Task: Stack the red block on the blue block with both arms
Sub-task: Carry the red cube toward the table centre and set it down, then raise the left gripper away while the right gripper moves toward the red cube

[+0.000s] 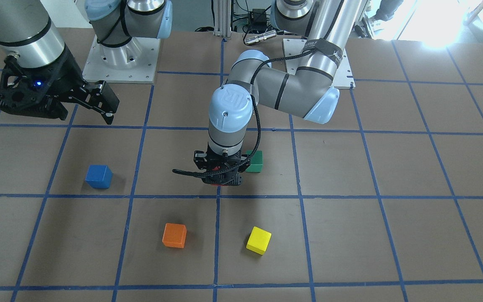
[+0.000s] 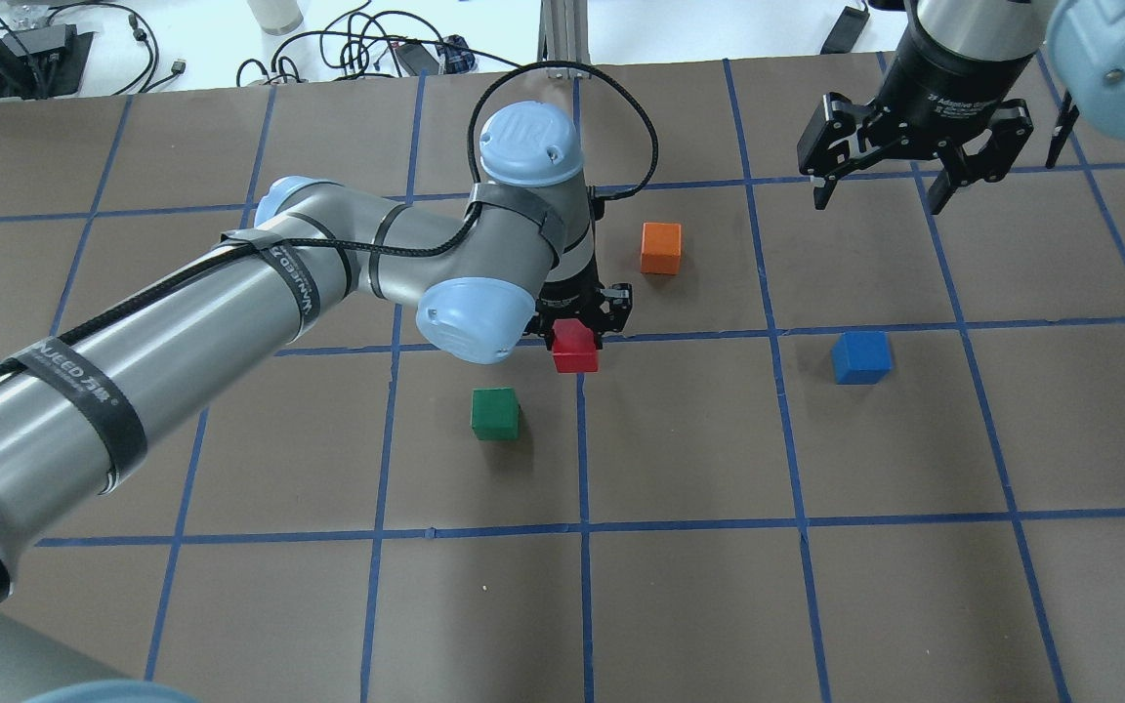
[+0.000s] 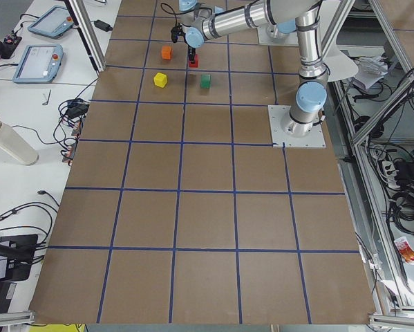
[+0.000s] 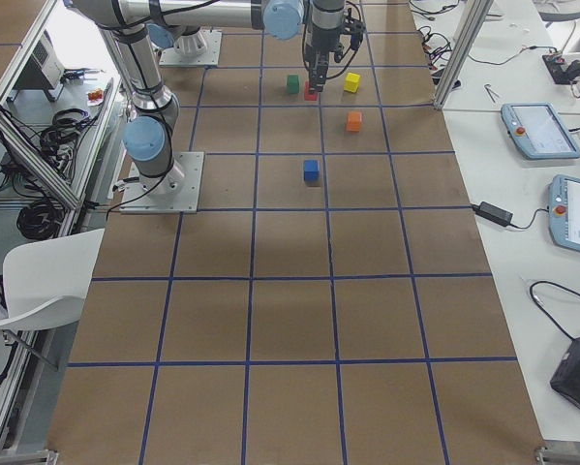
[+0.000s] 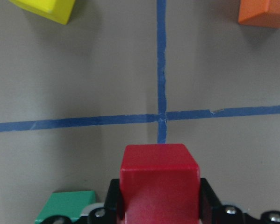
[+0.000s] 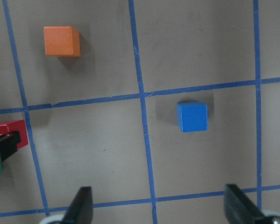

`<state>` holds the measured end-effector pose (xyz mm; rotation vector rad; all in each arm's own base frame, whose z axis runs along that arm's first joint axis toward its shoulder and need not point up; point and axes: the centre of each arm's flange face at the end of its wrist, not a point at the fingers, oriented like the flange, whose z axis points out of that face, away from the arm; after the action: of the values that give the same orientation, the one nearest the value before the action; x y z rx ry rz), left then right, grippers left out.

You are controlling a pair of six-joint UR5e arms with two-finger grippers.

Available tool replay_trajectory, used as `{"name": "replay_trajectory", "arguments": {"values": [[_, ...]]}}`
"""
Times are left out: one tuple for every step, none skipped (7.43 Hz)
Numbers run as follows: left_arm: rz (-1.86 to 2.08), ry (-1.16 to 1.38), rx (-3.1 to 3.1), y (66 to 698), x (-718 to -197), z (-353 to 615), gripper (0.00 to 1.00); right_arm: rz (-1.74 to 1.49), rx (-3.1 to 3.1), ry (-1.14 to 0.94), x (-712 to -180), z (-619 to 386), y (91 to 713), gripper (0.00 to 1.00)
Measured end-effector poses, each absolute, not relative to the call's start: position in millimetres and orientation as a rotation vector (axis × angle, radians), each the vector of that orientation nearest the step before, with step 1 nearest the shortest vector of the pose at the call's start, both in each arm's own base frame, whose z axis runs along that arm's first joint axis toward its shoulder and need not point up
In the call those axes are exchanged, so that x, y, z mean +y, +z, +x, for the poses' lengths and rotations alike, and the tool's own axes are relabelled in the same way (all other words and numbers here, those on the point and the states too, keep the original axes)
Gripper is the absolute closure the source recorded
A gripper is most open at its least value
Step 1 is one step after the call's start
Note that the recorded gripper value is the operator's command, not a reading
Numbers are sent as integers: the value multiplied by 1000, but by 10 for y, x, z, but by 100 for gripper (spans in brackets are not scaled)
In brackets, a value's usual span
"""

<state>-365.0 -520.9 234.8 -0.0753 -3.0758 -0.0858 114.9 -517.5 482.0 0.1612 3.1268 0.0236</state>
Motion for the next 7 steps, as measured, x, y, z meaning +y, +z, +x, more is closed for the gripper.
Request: {"name": "replay_trajectory", "arguments": {"values": [[-94, -103, -3082, 2264, -5176, -3713, 0, 161, 3126, 24, -5175, 1149, 4820, 0], [-109, -116, -3086, 2213, -5148, -3760, 0, 161, 3126, 24, -5175, 1150, 4820, 0], [-117, -133, -3091, 2196, -5123, -3779, 0, 161, 3127, 25, -5175, 1149, 4816, 0], [-125, -145, -3098, 2259, -5109, -3763, 0, 161, 3128, 27, -5176, 1148, 4809, 0], [-127, -135, -3105, 2510, -5167, -3685, 0, 161, 3128, 27, -5177, 1147, 4804, 0], [-101, -126, -3116, 2905, -5323, -3501, 0, 162, 3126, 31, -5179, 1151, 4790, 0], [-65, -121, -3123, 3292, -5515, -3218, 0, 185, 3120, 47, -5169, 1171, 4741, 0]]}}
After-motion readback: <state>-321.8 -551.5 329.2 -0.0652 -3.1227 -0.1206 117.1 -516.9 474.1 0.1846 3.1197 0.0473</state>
